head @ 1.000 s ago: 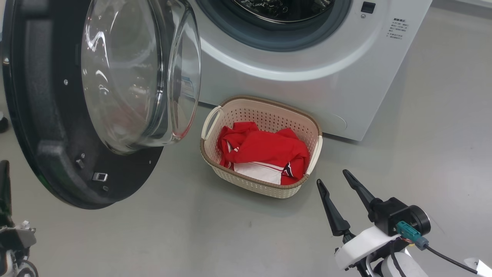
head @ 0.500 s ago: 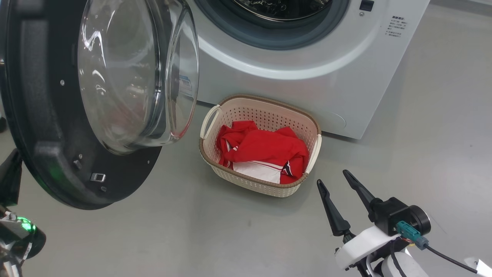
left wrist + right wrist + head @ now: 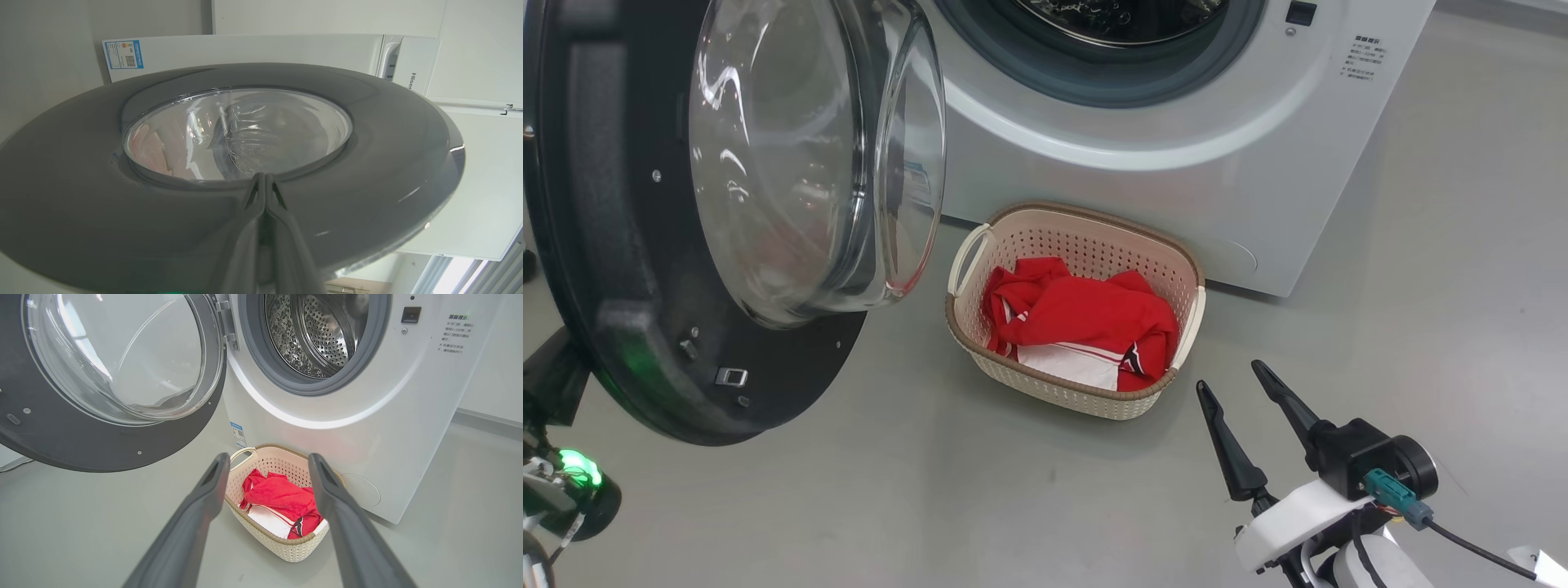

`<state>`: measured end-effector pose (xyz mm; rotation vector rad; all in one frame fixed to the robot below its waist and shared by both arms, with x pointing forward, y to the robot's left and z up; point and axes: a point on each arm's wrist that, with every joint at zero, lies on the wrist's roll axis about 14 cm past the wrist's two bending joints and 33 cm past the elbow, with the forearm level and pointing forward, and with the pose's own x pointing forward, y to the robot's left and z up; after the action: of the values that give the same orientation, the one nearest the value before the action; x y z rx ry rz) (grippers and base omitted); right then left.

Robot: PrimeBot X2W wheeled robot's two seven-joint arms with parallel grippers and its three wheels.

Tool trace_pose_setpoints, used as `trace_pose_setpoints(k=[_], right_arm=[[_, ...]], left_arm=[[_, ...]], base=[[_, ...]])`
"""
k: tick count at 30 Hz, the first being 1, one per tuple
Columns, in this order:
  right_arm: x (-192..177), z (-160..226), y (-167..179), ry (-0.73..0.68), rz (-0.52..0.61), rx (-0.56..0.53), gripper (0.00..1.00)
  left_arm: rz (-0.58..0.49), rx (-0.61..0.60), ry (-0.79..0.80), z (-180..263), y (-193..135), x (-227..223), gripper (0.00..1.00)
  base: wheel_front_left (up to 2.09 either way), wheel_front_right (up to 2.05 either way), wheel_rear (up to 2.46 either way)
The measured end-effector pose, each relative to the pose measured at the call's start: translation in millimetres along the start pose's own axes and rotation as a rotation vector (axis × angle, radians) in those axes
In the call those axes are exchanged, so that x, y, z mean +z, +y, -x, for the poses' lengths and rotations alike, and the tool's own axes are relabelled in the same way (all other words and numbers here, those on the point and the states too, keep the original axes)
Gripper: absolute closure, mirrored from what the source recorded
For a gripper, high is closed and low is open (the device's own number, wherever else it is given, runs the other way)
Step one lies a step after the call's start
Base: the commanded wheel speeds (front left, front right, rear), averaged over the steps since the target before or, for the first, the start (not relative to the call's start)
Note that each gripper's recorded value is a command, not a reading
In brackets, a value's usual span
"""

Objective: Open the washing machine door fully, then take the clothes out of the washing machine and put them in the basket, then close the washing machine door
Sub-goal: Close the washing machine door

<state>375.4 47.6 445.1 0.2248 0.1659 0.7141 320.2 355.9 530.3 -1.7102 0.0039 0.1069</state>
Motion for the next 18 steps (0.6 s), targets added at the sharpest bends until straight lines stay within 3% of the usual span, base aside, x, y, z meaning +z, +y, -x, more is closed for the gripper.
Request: trace_pose_setpoints(k=[18], right_arm=[[1.3,-0.2,-3.1,-0.004,0.001,-0.009,0.0]], left_arm=[[0.001,-0.001,0.139,10.9,3.1,-24.5,1.0]], base=[[0.0,0.0,0.0]])
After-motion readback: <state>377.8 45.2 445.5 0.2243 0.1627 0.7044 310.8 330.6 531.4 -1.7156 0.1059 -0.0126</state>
